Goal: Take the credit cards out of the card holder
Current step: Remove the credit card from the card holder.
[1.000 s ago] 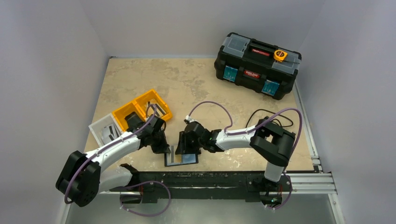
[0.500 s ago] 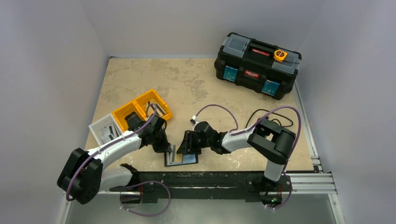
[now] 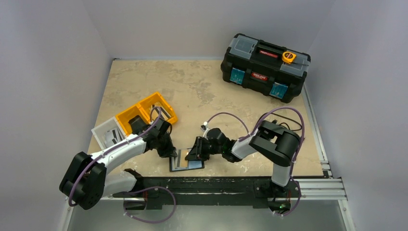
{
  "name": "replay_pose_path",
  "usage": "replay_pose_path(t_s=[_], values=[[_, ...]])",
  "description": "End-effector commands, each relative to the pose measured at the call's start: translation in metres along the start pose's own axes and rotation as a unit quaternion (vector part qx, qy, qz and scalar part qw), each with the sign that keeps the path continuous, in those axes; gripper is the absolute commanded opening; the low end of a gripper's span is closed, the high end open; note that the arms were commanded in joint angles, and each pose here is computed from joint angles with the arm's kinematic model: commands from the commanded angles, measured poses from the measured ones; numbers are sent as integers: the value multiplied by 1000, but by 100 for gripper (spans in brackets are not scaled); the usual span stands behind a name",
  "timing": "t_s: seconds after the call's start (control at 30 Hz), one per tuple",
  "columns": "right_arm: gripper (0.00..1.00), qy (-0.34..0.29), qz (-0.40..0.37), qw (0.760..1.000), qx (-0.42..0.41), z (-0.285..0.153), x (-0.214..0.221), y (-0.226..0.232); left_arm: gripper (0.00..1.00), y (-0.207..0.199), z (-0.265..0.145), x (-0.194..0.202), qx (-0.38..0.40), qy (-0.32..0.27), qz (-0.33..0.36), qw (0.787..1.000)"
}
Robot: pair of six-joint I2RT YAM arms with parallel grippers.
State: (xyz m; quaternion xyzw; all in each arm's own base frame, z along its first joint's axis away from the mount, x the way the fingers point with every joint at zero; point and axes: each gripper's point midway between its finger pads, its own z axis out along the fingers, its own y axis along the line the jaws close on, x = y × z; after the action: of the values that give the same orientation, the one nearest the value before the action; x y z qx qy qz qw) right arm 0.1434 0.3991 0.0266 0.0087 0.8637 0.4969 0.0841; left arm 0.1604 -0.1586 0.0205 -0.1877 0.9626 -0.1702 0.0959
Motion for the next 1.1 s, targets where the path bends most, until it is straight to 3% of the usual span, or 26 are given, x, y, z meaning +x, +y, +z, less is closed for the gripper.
replay_pose_path(t_s=[0.0, 0.3, 1.07], values=[[19, 0, 6, 999, -33, -1, 0, 10, 0, 32, 9, 3, -70, -6, 1, 998], [0, -13, 17, 999, -24, -9, -4, 2, 0, 38, 8, 3, -84, -8, -2, 996], [0, -32, 9, 998, 49, -22, -7, -26, 0, 43, 3, -1, -105, -19, -1, 994]])
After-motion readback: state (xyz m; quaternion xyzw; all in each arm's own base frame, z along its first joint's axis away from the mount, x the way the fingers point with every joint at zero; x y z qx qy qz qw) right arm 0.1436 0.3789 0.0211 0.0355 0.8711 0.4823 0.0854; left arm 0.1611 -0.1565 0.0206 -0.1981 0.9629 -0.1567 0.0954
